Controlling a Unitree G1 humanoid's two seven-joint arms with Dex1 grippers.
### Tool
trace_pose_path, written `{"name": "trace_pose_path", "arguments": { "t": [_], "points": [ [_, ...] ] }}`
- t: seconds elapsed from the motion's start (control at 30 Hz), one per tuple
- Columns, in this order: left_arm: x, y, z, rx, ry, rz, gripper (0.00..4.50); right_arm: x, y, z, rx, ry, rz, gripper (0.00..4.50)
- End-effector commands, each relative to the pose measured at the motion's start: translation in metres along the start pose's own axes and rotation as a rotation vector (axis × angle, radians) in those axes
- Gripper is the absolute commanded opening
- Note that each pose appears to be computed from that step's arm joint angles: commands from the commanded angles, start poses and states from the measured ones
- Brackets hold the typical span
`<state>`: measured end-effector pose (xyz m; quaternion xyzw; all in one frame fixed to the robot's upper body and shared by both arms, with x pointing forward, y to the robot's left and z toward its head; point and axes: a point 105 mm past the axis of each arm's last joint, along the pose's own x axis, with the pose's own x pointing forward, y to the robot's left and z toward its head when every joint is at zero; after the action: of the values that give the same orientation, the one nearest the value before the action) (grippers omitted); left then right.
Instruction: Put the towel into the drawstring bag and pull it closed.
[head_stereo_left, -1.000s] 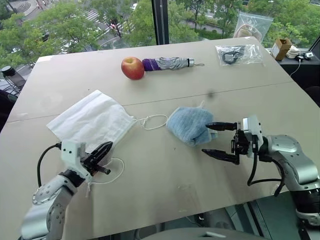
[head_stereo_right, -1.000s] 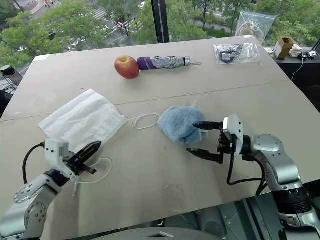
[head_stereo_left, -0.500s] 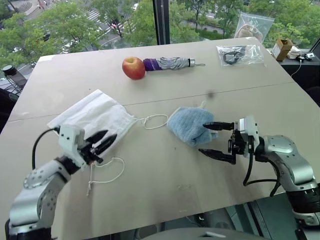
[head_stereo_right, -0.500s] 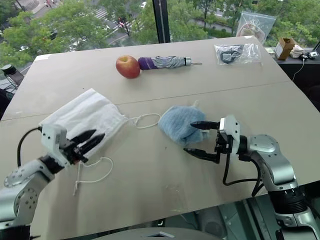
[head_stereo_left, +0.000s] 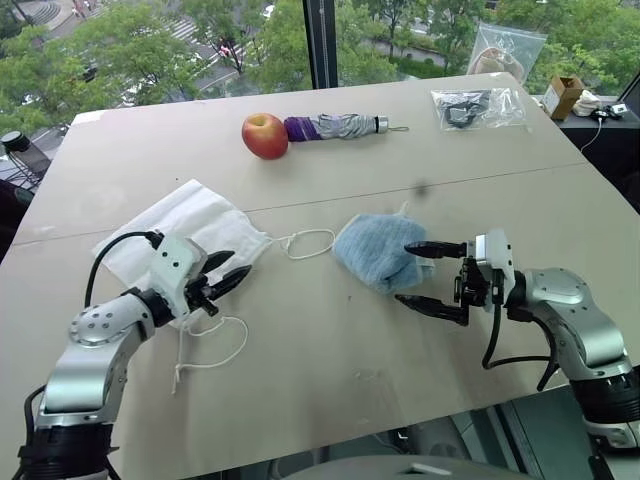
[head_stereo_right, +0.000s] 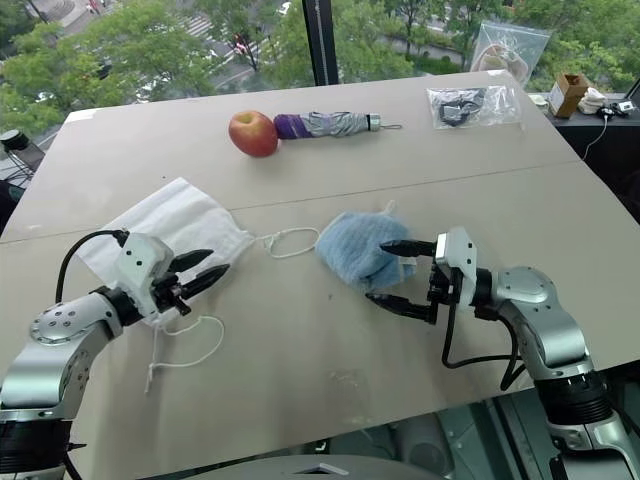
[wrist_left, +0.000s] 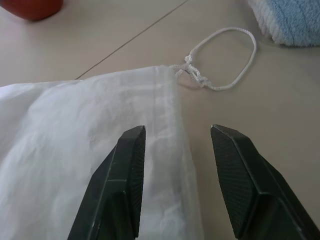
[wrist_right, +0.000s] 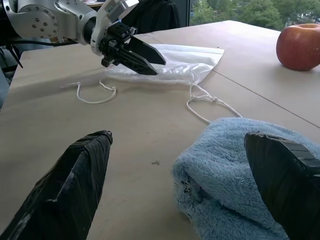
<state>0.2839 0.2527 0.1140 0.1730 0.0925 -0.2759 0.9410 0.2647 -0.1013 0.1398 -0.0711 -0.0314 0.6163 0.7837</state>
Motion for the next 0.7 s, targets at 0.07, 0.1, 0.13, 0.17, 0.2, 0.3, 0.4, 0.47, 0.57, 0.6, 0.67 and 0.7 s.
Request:
{"name": "trace_pose_path", "arguments": {
  "t": [0.07, 0.1, 0.13, 0.17, 0.2, 0.3, 0.4, 0.47, 0.57, 0.6, 0.67, 0.7],
  "points": [
    [0.001, 0.0108, 0.0044, 0.086, 0.0, 0.023, 2.09, -0.0027, 0.0014, 0.0109, -0.044, -0.014, 0.006, 4.5],
    [0.0019, 0.01, 0.0024, 0.098, 0.01, 0.013, 2.09, -0.0035, 0.0012, 0.0112, -0.044, -0.013, 0.006, 4.5],
    [0.0025, 0.009, 0.0005, 0.107, 0.018, 0.005, 2.09, -0.0042, 0.001, 0.0113, -0.044, -0.01, 0.007, 4.5],
    [0.0032, 0.0086, -0.0003, 0.109, 0.017, 0.003, 2.09, -0.0051, 0.0008, 0.0114, -0.044, -0.007, 0.007, 4.5],
    [0.0036, 0.0086, -0.0005, 0.109, 0.015, 0.003, 2.09, -0.0057, 0.0007, 0.0114, -0.044, -0.006, 0.007, 4.5],
    [0.0047, 0.0082, -0.0006, 0.118, 0.008, 0.003, 2.09, -0.0059, 0.001, 0.0112, -0.044, -0.002, 0.008, 4.5],
    [0.0054, 0.0078, -0.0005, 0.125, 0.003, 0.006, 2.09, -0.0055, 0.0016, 0.0115, -0.044, -0.003, 0.01, 4.5],
    [0.0062, 0.008, 0.0001, 0.126, -0.004, 0.01, 2.09, -0.0052, 0.0012, 0.0118, -0.045, -0.004, 0.01, 4.5],
    [0.0076, 0.0061, 0.001, 0.131, -0.01, 0.005, 2.09, -0.006, 0.0, 0.0115, -0.047, -0.001, 0.008, 4.5],
    [0.0079, 0.0057, 0.0013, 0.132, -0.011, 0.004, 2.09, -0.0061, -0.0002, 0.0113, -0.048, 0.0, 0.007, 4.5],
    [0.0077, 0.0061, 0.0015, 0.147, -0.008, 0.006, 2.09, -0.0058, 0.0, 0.0117, -0.048, -0.002, 0.007, 4.5],
    [0.0074, 0.0066, 0.0015, 0.151, -0.007, 0.009, 2.09, -0.0056, 0.0002, 0.0117, -0.048, -0.003, 0.007, 4.5]
  ]
}}
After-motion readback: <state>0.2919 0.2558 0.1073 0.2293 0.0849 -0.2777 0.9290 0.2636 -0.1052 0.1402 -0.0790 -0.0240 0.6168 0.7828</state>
